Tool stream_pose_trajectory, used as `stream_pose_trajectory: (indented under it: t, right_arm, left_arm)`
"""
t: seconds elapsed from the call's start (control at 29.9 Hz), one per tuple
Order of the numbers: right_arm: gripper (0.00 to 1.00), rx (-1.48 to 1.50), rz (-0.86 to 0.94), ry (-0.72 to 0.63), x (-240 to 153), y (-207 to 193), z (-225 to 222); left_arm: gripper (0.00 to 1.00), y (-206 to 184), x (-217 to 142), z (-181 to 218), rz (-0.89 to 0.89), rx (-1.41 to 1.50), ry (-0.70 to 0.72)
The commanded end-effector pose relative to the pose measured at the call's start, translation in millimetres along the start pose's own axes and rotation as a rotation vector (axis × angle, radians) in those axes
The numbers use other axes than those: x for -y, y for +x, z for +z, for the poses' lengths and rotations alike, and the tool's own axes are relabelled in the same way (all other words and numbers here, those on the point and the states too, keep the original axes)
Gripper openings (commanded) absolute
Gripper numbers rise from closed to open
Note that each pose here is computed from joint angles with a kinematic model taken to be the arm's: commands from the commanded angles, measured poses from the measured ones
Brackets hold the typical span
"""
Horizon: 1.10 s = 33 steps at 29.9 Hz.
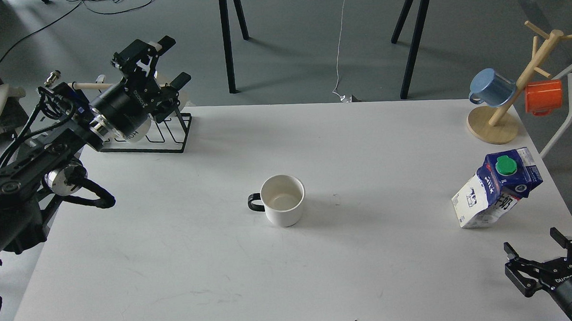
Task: Place cup and milk with both arms
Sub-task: 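Reach the right gripper to the milk carton and grasp it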
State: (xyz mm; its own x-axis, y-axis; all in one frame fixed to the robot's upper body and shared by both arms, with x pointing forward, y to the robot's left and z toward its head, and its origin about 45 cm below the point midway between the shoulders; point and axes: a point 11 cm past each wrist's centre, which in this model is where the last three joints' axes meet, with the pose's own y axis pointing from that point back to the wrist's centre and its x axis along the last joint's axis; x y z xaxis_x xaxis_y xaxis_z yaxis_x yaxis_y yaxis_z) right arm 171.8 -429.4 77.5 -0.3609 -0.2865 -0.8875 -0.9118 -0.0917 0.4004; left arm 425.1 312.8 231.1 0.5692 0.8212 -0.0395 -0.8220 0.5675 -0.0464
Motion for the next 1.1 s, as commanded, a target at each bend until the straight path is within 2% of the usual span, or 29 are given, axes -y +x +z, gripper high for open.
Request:
stream_pose_trajectory:
  t: [0.0, 0.53, 0.97, 1.04, 1.07]
  right_arm:
    - [0.95, -0.008, -0.017, -0.025, 10.5, -5.3, 7.3]
    - [0.95, -0.018, -0.132, -0.027, 46.2, -45.5, 5.8]
    - [0.95, 0.004, -0.153, -0.002, 65.9, -49.3, 9.0]
    - [0.92, 0.014, -0.157, -0.004, 67.6, -49.6, 12.5]
    - [0.86, 0.015, -0.159, -0.004, 68.2, -50.2, 13.0]
  left_arm:
    - [0.89, 2.1, -3.0, -1.1, 0.005, 0.002, 0.006]
    - [0.89, 2.8, -14.1, -14.8, 0.021, -0.015, 0.031]
    - [0.91, 1.9, -20.9, -24.3, 0.03, -0.031, 0.047]
    - [0.91, 1.8, -21.3, -24.9, 0.031, -0.032, 0.048]
    - [0.91, 1.6, -21.4, -25.3, 0.03, -0.032, 0.049]
